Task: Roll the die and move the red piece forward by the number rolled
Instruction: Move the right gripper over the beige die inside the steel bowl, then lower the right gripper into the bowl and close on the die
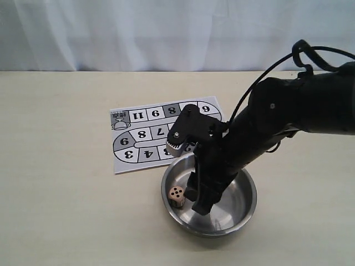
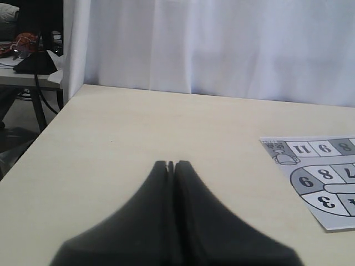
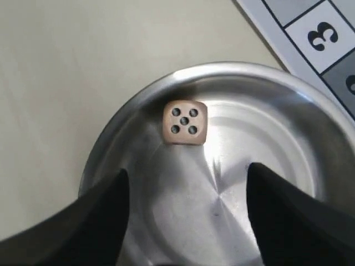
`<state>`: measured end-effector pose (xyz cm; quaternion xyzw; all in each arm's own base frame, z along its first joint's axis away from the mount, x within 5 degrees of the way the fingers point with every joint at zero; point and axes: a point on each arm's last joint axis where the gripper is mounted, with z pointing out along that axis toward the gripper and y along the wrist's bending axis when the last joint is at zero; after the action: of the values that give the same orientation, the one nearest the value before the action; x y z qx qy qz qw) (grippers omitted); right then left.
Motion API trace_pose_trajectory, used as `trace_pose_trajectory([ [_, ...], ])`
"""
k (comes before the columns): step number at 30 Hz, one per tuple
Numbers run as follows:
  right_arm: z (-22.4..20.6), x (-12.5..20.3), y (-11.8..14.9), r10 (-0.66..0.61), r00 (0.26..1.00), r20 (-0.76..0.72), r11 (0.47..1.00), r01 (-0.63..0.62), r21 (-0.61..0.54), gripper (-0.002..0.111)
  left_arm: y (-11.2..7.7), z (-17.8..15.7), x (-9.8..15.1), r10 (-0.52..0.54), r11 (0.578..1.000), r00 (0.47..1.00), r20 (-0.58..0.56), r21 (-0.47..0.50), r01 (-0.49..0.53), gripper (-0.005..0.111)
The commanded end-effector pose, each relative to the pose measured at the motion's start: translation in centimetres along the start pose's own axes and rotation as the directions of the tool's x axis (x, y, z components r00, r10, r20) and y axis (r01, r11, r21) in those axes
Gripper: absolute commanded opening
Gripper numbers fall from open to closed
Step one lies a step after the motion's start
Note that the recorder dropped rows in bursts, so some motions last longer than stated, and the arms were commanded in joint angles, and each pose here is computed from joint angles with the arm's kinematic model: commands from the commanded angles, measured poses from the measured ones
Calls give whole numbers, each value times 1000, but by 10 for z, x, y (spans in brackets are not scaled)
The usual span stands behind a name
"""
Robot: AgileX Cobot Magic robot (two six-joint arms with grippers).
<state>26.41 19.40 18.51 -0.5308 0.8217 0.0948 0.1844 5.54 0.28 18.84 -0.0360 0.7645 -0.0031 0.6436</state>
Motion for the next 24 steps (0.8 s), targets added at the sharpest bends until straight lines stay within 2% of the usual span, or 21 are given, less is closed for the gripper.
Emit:
trace_pose_trajectory([
  [1,10,-4,-2,28,999,24,1000,-28,0,59,0,-1,-3,3,1000,1000,17,7,-3,0],
  [10,27,-2,-2,91,996,10,995,-91,-38,59,-1,-1,-3,1,1000,1000,17,8,-1,0],
  [14,28,-1,-2,38,999,10,999,-37,-39,59,-1,-1,-3,1,1000,1000,17,8,-1,0],
  [24,33,-4,-7,60,997,52,998,-61,5,59,-1,-1,-3,1,1000,1000,17,8,-1,0],
])
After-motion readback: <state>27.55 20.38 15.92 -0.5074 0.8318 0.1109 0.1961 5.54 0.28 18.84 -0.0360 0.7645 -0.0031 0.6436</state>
